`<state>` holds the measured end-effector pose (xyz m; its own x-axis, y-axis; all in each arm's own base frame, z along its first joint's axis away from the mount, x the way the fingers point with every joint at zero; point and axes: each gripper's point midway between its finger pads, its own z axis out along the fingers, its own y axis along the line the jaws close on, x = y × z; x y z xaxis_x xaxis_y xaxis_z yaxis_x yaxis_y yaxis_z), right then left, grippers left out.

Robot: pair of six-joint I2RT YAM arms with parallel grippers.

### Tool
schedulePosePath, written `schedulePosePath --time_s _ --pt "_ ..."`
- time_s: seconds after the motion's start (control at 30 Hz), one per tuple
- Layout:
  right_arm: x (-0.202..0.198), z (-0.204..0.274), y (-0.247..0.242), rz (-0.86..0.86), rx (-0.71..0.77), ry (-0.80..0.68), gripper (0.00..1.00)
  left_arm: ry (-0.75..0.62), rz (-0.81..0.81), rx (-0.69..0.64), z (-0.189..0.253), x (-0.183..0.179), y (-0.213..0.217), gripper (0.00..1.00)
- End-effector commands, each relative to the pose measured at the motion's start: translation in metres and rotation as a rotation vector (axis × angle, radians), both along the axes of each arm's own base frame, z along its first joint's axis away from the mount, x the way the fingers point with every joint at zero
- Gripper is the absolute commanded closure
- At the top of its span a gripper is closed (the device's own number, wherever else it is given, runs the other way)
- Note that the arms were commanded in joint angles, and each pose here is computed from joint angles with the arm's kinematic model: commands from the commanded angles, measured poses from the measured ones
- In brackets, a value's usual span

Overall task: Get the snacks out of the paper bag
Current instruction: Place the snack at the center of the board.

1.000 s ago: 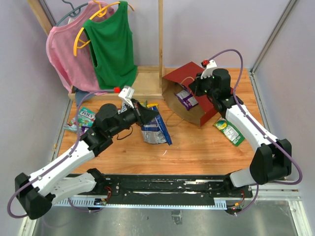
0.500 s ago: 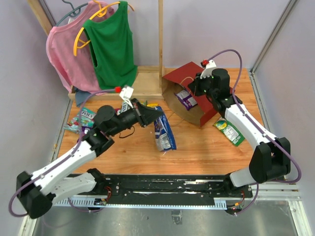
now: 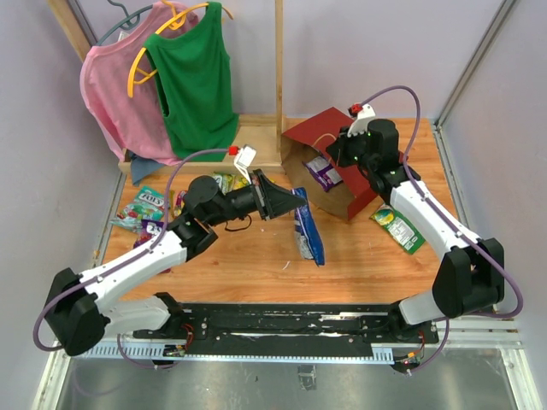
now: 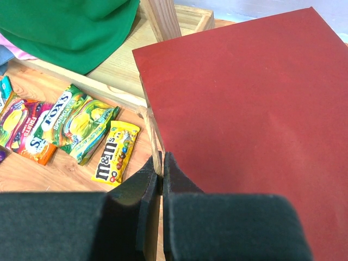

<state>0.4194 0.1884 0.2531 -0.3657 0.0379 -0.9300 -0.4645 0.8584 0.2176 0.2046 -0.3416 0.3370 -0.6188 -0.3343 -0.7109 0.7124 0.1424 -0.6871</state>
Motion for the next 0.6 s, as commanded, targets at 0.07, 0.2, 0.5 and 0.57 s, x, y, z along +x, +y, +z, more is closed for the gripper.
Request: schedulePosePath --time_s 0.07,0.2,0.5,0.57 --pt "0.006 0.0 0.003 0.003 0.011 -0.013 0.98 -0.064 0.197 0.017 0.012 0.005 0.035 1.0" --pt "0.007 -0.003 0.005 0.01 0.018 -0.004 0.98 0.087 0.531 0.252 -0.059 0.042 0.084 0.99" --pt "0.007 -0.004 0.013 0.029 0.028 0.001 0.98 0.319 0.861 0.558 -0.174 0.052 0.178 0.9" --pt "0.006 -0.003 0.014 0.032 0.029 -0.002 0.98 0.345 0.902 0.588 -0.184 0.054 0.192 0.79"
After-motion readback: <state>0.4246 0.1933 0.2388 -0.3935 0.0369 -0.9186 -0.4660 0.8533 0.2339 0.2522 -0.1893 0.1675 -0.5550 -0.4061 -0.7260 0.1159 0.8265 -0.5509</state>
